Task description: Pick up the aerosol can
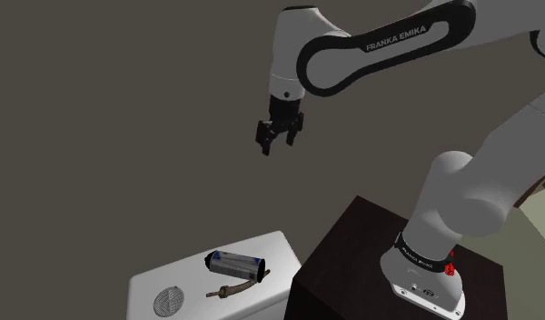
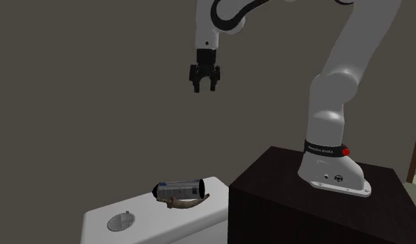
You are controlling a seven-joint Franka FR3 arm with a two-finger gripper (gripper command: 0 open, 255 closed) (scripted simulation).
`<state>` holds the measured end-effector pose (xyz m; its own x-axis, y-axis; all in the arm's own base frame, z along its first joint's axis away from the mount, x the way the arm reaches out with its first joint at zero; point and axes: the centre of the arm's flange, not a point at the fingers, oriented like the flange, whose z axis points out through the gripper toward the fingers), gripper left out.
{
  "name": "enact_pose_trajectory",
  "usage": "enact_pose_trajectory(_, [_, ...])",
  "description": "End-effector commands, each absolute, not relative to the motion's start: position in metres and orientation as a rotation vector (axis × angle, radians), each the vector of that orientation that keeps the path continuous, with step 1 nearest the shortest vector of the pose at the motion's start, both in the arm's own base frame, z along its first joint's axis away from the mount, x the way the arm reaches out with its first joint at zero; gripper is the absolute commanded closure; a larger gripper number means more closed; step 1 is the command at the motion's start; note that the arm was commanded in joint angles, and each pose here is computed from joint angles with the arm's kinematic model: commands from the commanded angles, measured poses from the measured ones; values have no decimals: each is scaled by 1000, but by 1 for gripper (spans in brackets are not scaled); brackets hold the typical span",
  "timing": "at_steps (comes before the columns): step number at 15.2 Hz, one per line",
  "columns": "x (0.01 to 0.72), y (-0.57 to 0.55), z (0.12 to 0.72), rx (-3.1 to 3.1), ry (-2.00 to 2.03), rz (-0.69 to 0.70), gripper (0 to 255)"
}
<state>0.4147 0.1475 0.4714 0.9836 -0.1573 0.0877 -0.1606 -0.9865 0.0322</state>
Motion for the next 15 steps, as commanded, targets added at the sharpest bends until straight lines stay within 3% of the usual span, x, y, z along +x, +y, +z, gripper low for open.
enact_pose_trajectory(1, [428, 164, 415, 3067, 196, -11, 0])
enact_pose_trajectory(15, [461, 277, 263, 2992, 439, -153, 0])
